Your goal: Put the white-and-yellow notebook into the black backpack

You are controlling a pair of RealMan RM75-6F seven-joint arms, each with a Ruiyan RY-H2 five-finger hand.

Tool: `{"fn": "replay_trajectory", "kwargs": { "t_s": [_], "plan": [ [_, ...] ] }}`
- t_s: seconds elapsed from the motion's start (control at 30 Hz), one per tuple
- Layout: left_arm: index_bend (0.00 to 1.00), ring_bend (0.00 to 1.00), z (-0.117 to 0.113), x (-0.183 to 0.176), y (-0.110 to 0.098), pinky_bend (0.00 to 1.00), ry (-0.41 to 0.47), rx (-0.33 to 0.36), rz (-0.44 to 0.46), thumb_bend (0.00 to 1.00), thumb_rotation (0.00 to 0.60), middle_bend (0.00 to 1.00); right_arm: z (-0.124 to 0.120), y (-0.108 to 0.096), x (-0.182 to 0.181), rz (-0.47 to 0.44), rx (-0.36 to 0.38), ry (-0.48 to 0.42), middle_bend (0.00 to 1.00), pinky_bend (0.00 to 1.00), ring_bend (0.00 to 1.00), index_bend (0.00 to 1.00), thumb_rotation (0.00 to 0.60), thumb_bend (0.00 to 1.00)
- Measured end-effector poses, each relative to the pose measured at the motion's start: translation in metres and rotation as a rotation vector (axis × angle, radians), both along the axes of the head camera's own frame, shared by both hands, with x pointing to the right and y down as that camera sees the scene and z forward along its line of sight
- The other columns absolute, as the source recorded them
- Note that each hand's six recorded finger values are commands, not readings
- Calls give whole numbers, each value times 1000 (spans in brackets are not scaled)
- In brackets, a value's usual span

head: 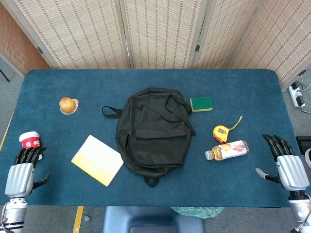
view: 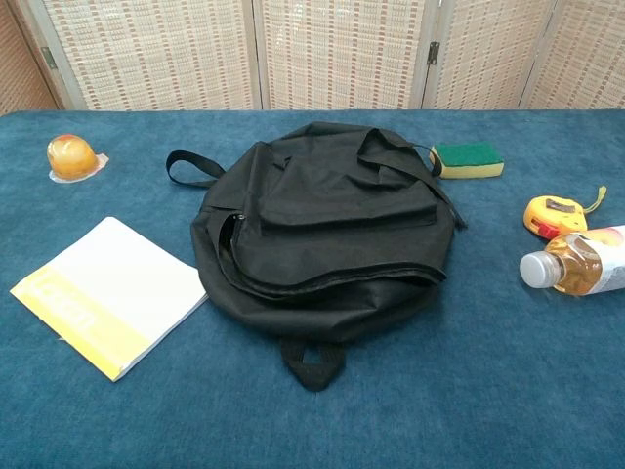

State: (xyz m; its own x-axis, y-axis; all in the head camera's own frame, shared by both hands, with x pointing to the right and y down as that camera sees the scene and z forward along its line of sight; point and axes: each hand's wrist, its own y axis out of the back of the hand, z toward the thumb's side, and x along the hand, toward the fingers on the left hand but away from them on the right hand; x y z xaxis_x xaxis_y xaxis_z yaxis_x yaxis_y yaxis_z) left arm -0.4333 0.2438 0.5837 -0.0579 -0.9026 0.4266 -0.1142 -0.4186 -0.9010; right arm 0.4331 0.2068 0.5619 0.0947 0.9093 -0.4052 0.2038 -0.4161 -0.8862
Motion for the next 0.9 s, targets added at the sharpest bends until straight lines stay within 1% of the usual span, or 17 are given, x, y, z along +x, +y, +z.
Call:
{"fn": "replay_trajectory", "kwargs": {
  "t_s": [0.2, 0.4, 0.53, 0.73, 0.9],
  "plan": [
    [247, 168, 3, 1, -2, 126, 14, 14, 15, 270, 600, 224, -1, 0, -2, -2, 8, -3, 128, 96, 60, 73, 600, 97],
    [257, 168, 10, 6, -3, 129, 54, 16, 65, 261, 600, 226, -7, 0, -3, -6, 29, -8, 128, 96, 60, 73, 600, 98],
    [255, 163, 25, 14, -2, 129, 95, -20, 144, 207, 600, 226, -9, 2, -4, -12, 34, -12, 129, 96, 60, 73, 600, 96],
    [232, 160, 56, 32, 2, 129, 124, -95, 250, 180, 600, 226, -12, 5, -4, -15, 37, -17, 128, 95, 61, 73, 600, 97],
    [226, 159, 79, 46, 7, 129, 142, -142, 303, 180, 600, 226, -13, 7, -4, -16, 39, -16, 129, 95, 61, 73, 600, 97]
  ]
}}
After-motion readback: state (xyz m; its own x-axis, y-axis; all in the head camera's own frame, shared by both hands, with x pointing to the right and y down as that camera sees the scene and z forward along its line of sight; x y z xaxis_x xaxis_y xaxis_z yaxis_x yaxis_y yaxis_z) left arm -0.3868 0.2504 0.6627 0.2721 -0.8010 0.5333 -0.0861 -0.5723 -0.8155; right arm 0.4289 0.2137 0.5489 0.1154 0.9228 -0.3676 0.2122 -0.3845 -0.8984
